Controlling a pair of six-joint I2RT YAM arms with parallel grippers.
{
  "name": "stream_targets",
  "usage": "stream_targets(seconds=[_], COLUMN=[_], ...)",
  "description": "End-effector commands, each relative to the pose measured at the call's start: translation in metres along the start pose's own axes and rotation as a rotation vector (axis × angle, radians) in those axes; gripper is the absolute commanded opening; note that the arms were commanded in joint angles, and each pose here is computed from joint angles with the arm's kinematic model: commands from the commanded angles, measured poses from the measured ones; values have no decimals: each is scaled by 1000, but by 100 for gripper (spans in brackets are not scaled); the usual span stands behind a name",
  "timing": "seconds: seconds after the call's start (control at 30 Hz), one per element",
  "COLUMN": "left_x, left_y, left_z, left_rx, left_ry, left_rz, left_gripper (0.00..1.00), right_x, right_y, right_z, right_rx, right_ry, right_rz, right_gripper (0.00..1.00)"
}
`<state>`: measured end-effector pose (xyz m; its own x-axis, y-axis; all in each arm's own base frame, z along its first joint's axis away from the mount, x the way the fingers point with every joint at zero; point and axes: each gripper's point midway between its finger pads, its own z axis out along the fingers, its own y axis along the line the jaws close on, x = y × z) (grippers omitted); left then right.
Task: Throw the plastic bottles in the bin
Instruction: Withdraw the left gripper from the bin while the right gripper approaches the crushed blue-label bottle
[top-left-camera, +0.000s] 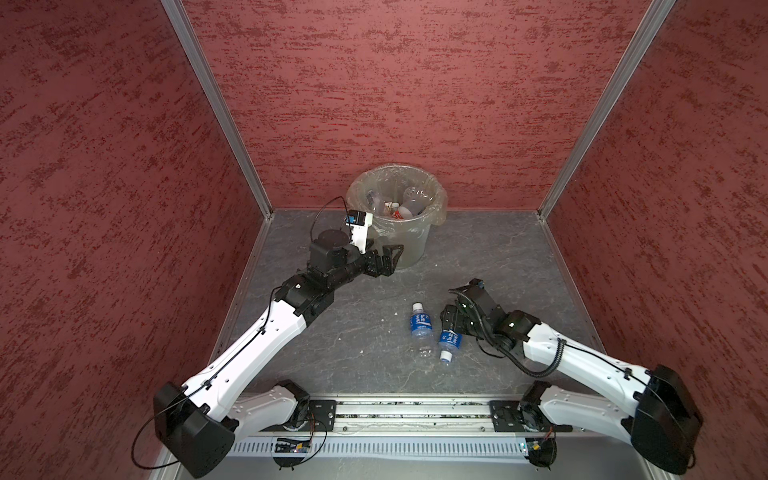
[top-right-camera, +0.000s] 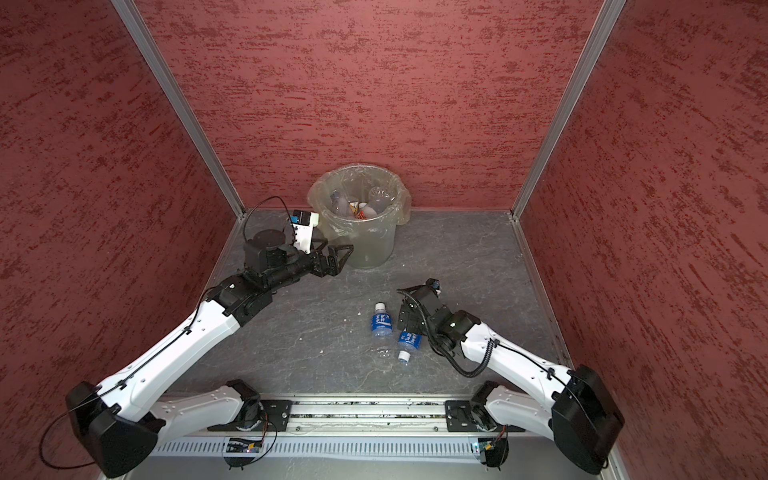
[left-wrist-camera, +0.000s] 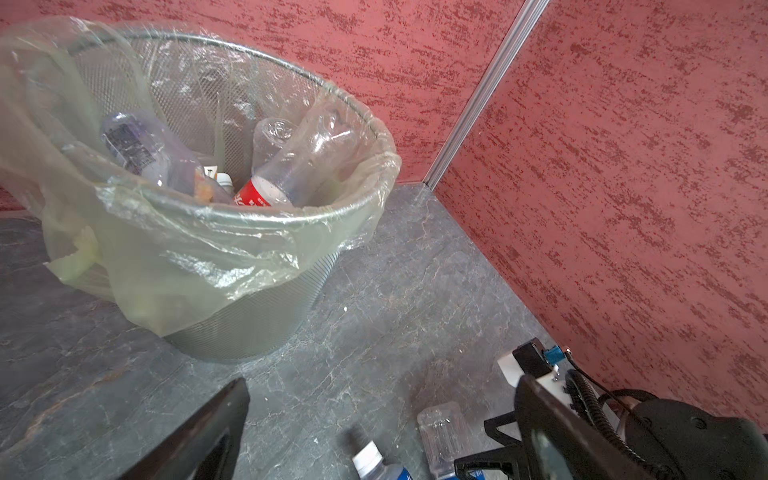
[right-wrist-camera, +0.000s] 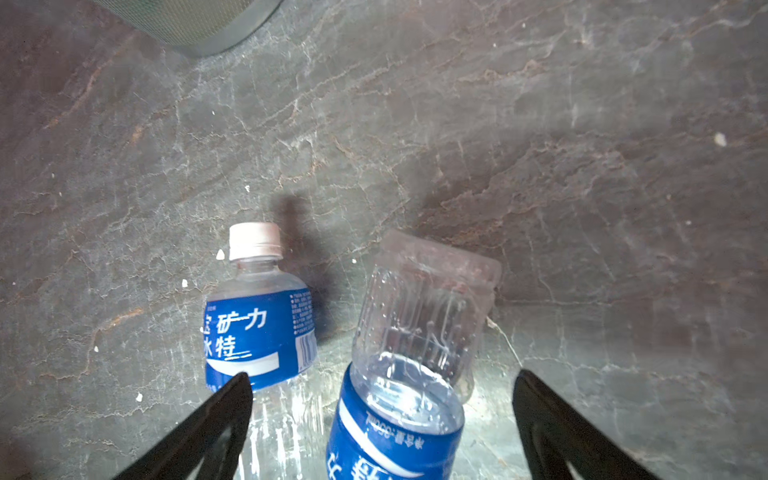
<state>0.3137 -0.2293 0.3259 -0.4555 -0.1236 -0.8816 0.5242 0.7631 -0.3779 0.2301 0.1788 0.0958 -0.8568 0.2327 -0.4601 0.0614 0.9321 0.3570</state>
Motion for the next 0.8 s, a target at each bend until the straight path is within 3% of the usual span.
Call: stream_targets(seconds=[0.0, 0.77], left_x=[9, 73], left_y=[-2, 0], left_z=[-6, -9], left_rx=[-3, -16], left_ry=[12, 134], left_rz=[2, -47], left_gripper=[100, 100], right_x=[1, 9], right_y=[-6, -8], right_z=[1, 21], right_rx=[34, 62], right_ry=[-16, 8], right_rz=[41, 21], right_gripper=[99, 90])
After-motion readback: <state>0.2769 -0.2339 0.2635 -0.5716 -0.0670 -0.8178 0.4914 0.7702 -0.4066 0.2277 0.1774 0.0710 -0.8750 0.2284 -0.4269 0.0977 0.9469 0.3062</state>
